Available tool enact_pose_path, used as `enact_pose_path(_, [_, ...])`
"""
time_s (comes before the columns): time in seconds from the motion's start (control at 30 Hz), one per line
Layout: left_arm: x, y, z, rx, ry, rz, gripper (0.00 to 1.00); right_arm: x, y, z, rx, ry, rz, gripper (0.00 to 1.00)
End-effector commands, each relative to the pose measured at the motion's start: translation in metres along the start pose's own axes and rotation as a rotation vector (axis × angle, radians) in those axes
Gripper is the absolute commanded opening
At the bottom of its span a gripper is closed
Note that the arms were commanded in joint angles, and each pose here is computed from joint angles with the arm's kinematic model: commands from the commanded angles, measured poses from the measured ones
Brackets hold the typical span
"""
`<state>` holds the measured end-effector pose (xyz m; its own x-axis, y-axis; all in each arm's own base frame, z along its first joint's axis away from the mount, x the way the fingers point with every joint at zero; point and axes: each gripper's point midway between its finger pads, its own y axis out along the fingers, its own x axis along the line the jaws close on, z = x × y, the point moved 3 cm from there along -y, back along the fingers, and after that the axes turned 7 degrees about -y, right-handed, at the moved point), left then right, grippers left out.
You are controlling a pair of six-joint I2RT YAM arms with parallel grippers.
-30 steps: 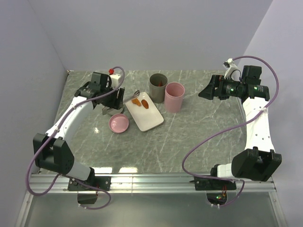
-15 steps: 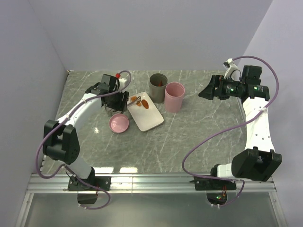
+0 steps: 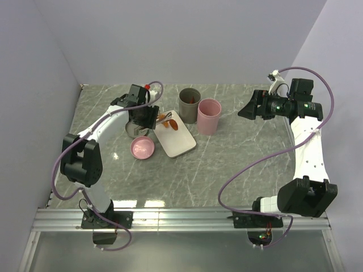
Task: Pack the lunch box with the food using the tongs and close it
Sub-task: Pick up the fake food from the plate.
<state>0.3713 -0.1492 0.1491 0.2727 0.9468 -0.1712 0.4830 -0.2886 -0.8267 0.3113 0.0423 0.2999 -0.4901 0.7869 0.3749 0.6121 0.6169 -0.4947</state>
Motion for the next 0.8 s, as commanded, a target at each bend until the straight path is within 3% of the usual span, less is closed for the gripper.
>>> enact_pose_path(0.0, [-0.006, -0.005, -0.026, -0.071, 0.008, 0.001, 0.57, 0.000, -0.003, -0.005, -0.014, -0.023, -0.002, 1.00])
enact_pose_path(0.77, [-0.011, -0.005, 0.001, -0.015, 0.059, -0.027, 0.51, 0.001, -0.003, -0.005, -0.018, -0.026, -0.004, 1.00])
